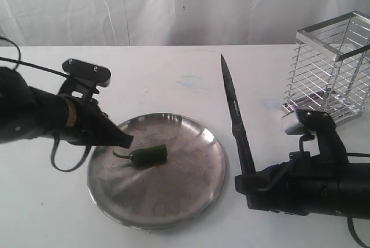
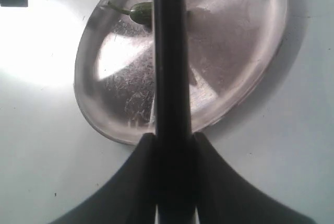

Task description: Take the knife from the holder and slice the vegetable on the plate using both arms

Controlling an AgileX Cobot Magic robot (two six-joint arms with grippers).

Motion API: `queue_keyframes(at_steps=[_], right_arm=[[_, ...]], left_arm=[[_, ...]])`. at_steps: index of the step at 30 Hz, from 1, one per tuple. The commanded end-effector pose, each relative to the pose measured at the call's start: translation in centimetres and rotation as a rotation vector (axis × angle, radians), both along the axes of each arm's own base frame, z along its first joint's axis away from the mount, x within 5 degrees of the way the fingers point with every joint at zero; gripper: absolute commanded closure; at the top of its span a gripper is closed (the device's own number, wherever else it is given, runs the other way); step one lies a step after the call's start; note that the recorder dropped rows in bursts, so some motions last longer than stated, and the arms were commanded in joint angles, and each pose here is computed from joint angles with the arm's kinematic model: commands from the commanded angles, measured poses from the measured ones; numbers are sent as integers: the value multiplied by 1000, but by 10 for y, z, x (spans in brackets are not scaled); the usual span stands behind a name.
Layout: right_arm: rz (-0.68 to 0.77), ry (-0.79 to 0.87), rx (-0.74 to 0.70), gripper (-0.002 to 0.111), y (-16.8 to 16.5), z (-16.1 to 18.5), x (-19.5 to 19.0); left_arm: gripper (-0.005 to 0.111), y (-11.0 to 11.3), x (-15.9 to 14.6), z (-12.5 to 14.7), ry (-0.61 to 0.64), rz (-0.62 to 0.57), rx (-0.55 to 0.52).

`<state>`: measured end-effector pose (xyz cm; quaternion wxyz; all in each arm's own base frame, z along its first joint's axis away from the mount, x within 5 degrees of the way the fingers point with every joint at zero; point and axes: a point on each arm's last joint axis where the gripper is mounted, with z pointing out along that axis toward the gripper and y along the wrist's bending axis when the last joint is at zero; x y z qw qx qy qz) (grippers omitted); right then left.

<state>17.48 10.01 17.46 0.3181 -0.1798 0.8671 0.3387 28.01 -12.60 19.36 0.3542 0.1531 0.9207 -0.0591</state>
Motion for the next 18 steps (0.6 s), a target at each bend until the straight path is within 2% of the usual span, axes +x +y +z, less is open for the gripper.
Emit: queue_keyframes(at_steps=[1,2,3,5,7,10,11,13,15,16,18], right_arm=[[27,-25,5,108,2,2,1],[29,-28,3,108,2,2,1],[32,-32,1,108,2,2,1],[34,-34,-1,108,2,2,1],[34,-34,-1,108,2,2,1],[34,-34,0,108,2,2,1],[34,-34,0,108,2,2,1],[34,-34,0,108,2,2,1],[34,-34,0,108,2,2,1],[32,-30,4,108,2,3,1],[49,-20,48,108,5,6,0]], left_arm=[[107,33,-4,21,179,-52,532],[107,42,-6,24,241,-56,657],[107,47,-8,26,278,-72,738],[107,54,-14,27,346,-42,794],[107,51,-19,25,400,-41,741],[107,33,-32,15,532,-245,576],[107,25,-38,12,586,-356,505],[107,15,-44,8,643,-466,423],[107,6,-45,6,637,-508,334],[107,1,-41,6,586,-481,282],[107,-2,-34,7,517,-443,252]])
